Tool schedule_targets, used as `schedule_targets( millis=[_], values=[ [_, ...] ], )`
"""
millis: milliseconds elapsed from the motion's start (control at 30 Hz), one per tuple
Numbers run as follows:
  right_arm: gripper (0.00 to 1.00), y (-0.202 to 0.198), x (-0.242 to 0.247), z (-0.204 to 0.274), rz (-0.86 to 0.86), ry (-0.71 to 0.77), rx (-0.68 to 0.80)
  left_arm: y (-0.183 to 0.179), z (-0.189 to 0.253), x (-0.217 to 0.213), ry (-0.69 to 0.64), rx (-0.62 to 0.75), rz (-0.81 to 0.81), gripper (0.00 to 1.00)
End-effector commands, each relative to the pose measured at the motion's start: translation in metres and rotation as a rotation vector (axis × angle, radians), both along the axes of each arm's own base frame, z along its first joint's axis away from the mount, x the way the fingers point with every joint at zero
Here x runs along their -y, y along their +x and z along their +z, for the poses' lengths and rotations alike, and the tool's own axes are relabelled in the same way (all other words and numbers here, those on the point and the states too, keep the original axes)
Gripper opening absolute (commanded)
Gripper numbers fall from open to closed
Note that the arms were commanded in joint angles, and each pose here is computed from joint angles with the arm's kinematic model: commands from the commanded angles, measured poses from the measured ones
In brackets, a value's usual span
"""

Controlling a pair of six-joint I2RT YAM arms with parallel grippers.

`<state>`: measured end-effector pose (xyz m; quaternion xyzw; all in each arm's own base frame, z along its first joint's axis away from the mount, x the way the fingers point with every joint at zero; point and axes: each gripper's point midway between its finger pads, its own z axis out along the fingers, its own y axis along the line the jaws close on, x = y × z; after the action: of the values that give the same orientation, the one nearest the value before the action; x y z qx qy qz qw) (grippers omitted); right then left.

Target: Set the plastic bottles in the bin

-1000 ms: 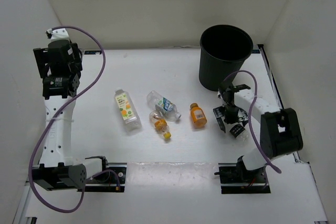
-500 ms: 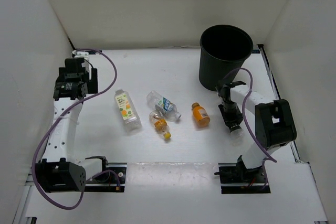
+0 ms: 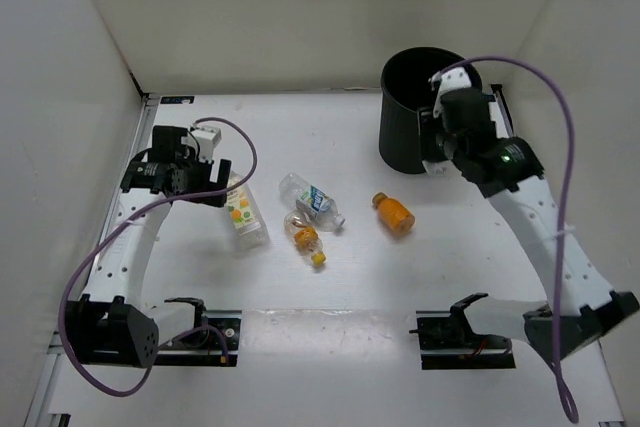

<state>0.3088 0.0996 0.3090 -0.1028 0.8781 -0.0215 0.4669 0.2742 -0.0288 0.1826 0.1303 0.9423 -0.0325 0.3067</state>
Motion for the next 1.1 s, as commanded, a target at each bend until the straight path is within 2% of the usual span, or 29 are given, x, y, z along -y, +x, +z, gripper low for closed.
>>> schedule_targets(
  millis=[0, 67, 133, 167, 200, 233, 267, 367, 500, 533, 600, 633, 667, 767, 900, 1067],
  values=[
    [0.0, 0.028, -0.025, 0.097, 0.098, 0.155, 0.354, -0.003, -0.002, 0.006, -0.034, 0.007, 0.022, 1.0],
    [0.02, 0.055, -0.026, 0.133, 0.071, 0.204, 0.513, -0.005, -0.011, 0.007, -0.046, -0.01, 0.041, 1.0],
    [0.07, 0.077, -0.02, 0.148, 0.014, 0.222, 0.567, -0.008, -0.02, 0.008, -0.062, -0.024, 0.066, 1.0],
    [0.07, 0.106, -0.008, 0.134, -0.097, 0.198, 0.546, -0.008, -0.022, 0.008, -0.063, -0.022, 0.066, 1.0],
    [0.07, 0.119, -0.003, 0.131, -0.15, 0.195, 0.53, -0.01, -0.026, 0.008, -0.068, -0.034, 0.076, 1.0],
    [0.1, 0.127, 0.002, 0.157, -0.204, 0.239, 0.574, -0.01, -0.028, 0.011, -0.085, -0.038, 0.077, 1.0],
    [0.1, 0.156, 0.001, 0.132, -0.249, 0.205, 0.517, -0.012, -0.031, 0.012, -0.093, -0.048, 0.071, 1.0],
    [0.13, 0.194, 0.015, 0.112, -0.375, 0.151, 0.476, -0.012, -0.034, 0.031, -0.163, -0.074, 0.027, 1.0],
    [0.43, 0.221, 0.01, 0.064, -0.381, 0.09, 0.377, 0.0, -0.035, 0.047, -0.184, -0.106, 0.01, 1.0],
    [0.63, 0.221, 0.01, 0.056, -0.38, 0.073, 0.348, 0.003, -0.036, 0.048, -0.183, -0.115, 0.011, 1.0],
    [0.8, 0.221, 0.007, 0.046, -0.391, 0.101, 0.319, 0.011, -0.038, 0.052, -0.192, -0.138, 0.024, 1.0],
    [0.95, 0.218, 0.007, 0.038, -0.395, 0.1, 0.303, 0.013, -0.038, 0.057, -0.212, -0.147, 0.011, 1.0],
    [0.99, 0.217, 0.003, 0.036, -0.377, 0.119, 0.294, 0.014, -0.039, 0.057, -0.21, -0.159, 0.013, 1.0],
    [0.99, 0.21, 0.001, 0.043, -0.353, 0.137, 0.296, 0.022, -0.039, 0.068, -0.224, -0.187, 0.008, 1.0],
    [0.99, 0.192, 0.003, 0.058, -0.329, 0.16, 0.308, 0.04, -0.051, 0.061, -0.178, -0.254, 0.096, 1.0],
    [0.99, 0.164, 0.003, 0.059, -0.329, 0.18, 0.303, 0.057, -0.066, 0.041, -0.025, -0.285, 0.171, 1.0]
  ],
)
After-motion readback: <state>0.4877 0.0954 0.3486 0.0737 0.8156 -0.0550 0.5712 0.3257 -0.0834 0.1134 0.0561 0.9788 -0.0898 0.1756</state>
